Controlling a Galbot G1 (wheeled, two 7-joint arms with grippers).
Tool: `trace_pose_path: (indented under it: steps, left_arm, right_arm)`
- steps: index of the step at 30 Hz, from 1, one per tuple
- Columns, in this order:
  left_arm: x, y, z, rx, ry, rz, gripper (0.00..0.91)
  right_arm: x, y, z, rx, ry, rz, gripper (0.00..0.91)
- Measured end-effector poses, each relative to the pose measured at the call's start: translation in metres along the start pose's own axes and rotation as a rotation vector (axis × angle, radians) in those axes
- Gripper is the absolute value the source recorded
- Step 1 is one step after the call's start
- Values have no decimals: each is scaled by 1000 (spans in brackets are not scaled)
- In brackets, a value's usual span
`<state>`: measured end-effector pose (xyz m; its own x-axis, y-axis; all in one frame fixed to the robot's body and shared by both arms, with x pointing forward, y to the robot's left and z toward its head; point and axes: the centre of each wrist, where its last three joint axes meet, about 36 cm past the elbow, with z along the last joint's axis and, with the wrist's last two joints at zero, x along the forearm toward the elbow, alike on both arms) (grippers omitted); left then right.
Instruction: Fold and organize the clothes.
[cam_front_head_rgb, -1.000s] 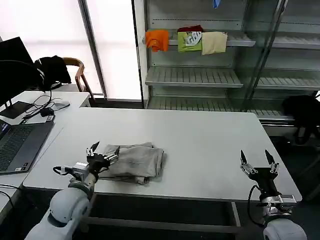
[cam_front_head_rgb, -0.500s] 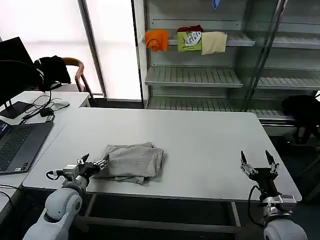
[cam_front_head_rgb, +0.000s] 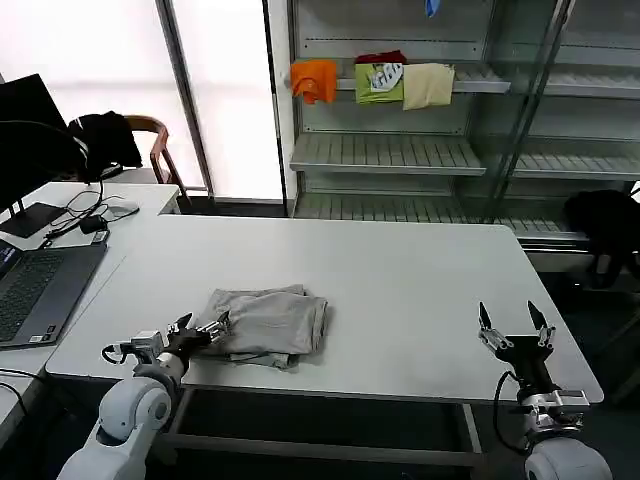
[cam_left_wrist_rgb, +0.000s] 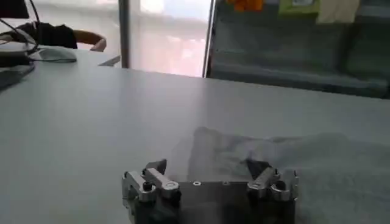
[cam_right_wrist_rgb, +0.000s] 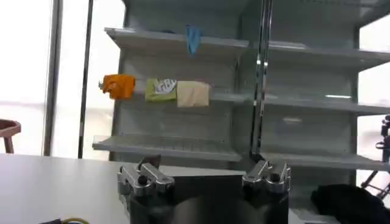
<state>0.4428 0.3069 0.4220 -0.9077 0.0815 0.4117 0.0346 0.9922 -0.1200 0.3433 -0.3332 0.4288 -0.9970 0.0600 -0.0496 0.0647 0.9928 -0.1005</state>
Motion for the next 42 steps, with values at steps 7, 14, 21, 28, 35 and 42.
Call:
trace_pose_path:
  steps: [7,14,21,28,35,42]
  left_arm:
    - [-3,-3,6,32,20,22,907]
    - [-7,1,8,55,33,38,826]
    - [-8,-1,8,54,30,55,0]
    - [-8,-1,9,40,30,61,0]
    - [-7,-3,7,23,29,71,0]
    - [-2,1,-5,10,-8,65,0]
  right_arm:
    - [0,0,-2,1,-5,-2,907]
    - [0,-1,-3,5,-6,-3,907]
    - [0,-1,-4,5,-10,-4,907]
    - [1,0,-5,4,-11,-5,907]
    - [0,0,-6,4,-15,-5,907]
    - [-1,1,-6,1,-16,-6,907]
